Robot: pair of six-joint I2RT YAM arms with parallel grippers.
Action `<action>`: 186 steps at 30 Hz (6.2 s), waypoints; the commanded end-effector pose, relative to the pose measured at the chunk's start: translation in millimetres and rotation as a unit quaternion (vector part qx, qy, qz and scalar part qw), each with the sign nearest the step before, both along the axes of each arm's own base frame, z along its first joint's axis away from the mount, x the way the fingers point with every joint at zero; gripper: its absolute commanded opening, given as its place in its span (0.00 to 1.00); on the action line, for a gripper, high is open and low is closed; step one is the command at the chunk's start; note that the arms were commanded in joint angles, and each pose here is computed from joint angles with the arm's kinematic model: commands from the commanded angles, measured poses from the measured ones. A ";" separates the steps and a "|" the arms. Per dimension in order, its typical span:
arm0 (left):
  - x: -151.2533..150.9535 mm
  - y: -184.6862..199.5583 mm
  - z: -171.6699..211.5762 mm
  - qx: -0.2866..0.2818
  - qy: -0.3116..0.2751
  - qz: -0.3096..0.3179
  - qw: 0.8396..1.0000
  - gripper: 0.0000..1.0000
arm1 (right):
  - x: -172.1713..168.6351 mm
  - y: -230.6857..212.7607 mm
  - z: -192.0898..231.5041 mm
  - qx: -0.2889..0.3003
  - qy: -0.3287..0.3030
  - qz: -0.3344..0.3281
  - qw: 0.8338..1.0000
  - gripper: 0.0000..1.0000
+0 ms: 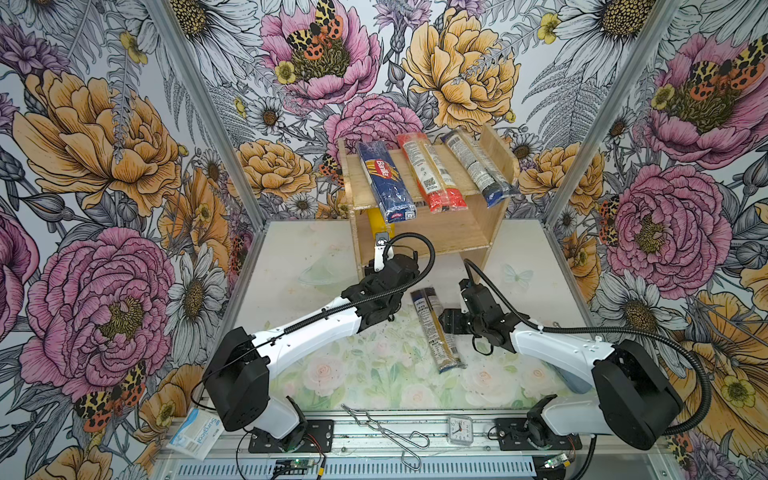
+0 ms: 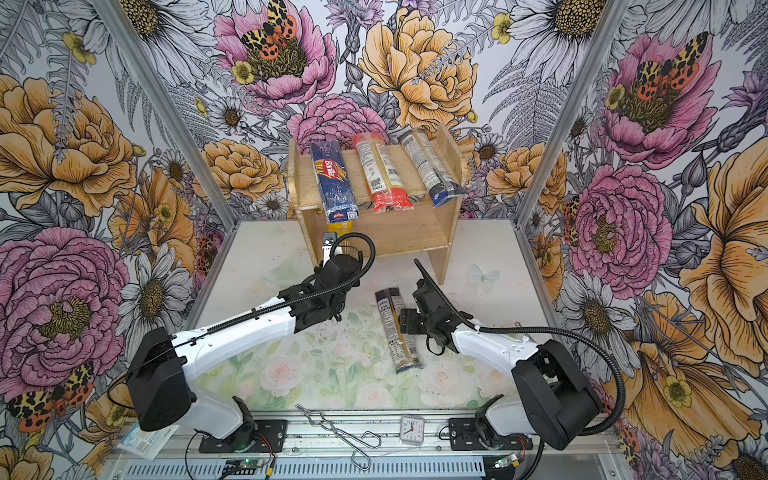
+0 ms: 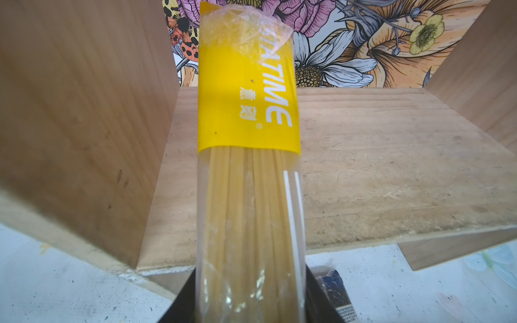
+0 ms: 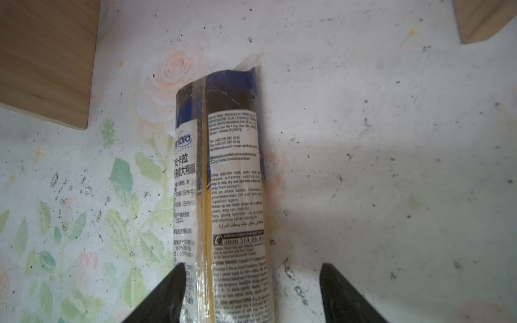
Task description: Place and organize the pasta boxes and bags onto the shelf
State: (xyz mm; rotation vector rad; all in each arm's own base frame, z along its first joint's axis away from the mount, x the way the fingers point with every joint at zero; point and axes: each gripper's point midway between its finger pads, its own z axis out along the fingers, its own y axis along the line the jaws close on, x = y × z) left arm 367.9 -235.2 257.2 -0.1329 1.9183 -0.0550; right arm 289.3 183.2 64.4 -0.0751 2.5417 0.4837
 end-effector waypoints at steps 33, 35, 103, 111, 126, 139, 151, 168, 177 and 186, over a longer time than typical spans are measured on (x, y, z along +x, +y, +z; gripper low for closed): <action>4.2 3.4 30.4 -0.070 -0.043 0.009 0.997 0.99 | 7.3 4.2 8.4 0.006 -0.015 0.005 1.000 0.76; 3.5 3.5 31.0 -0.070 -0.043 0.007 0.997 0.99 | 7.3 3.8 8.6 0.006 -0.015 0.004 1.000 0.76; -108.9 27.9 -97.9 -0.034 0.012 -0.184 0.982 0.99 | -45.4 39.7 -47.5 -0.029 0.007 0.111 0.993 0.85; -111.8 32.8 -108.0 -0.036 0.024 -0.182 0.982 0.99 | -53.0 36.7 -53.9 -0.048 0.006 0.105 0.993 0.85; -112.1 29.8 -124.6 -0.035 0.045 -0.179 0.982 0.99 | -67.2 26.1 -35.2 -0.021 -0.018 0.087 0.996 0.88; -115.2 31.8 -138.0 -0.042 0.060 -0.174 0.982 0.99 | -76.7 30.6 -60.6 -0.071 0.001 0.101 0.992 0.94; -113.6 32.1 -140.6 -0.037 0.064 -0.170 0.983 0.99 | -85.2 22.9 -74.4 -0.096 0.008 0.104 0.990 0.93; -112.1 33.8 -142.0 -0.032 0.065 -0.165 0.984 0.99 | -111.2 16.4 -88.5 -0.103 0.026 0.110 0.988 0.90; -112.7 34.9 -144.1 -0.032 0.068 -0.164 0.984 0.99 | -110.9 5.9 -92.4 -0.116 0.022 0.088 0.989 0.87; -114.7 39.3 -144.3 -0.035 0.067 -0.160 0.984 0.99 | -114.2 -0.7 -102.9 -0.134 0.036 0.079 0.987 0.85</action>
